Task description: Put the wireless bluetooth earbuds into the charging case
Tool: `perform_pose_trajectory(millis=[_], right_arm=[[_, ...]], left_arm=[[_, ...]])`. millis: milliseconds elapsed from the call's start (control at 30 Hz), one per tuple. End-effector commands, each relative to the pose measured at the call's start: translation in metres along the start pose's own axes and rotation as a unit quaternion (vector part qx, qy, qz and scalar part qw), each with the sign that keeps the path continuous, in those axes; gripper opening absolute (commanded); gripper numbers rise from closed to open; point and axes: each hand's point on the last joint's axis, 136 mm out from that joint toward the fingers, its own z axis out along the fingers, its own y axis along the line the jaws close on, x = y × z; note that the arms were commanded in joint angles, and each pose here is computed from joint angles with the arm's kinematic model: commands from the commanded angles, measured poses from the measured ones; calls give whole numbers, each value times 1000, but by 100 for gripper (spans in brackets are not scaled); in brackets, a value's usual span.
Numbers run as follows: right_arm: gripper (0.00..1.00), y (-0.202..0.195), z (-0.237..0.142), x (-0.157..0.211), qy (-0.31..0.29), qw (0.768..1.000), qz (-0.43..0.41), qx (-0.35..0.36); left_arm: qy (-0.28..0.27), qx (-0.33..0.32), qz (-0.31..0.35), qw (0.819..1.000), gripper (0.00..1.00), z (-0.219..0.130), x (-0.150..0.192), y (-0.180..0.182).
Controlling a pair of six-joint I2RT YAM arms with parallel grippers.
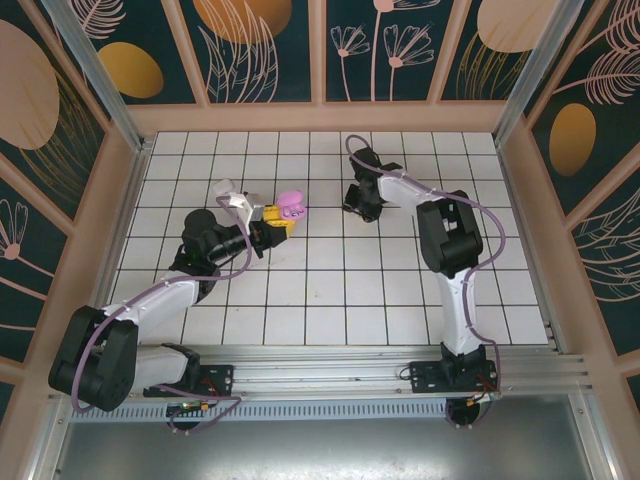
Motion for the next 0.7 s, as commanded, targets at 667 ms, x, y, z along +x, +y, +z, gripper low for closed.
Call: perform_pose_trajectory(millis=[667], right_arm=[[29,-8,6,-2,-3,989,-107,105]], left_arm=[[-2,-1,10,1000,16,-2,-1,1]])
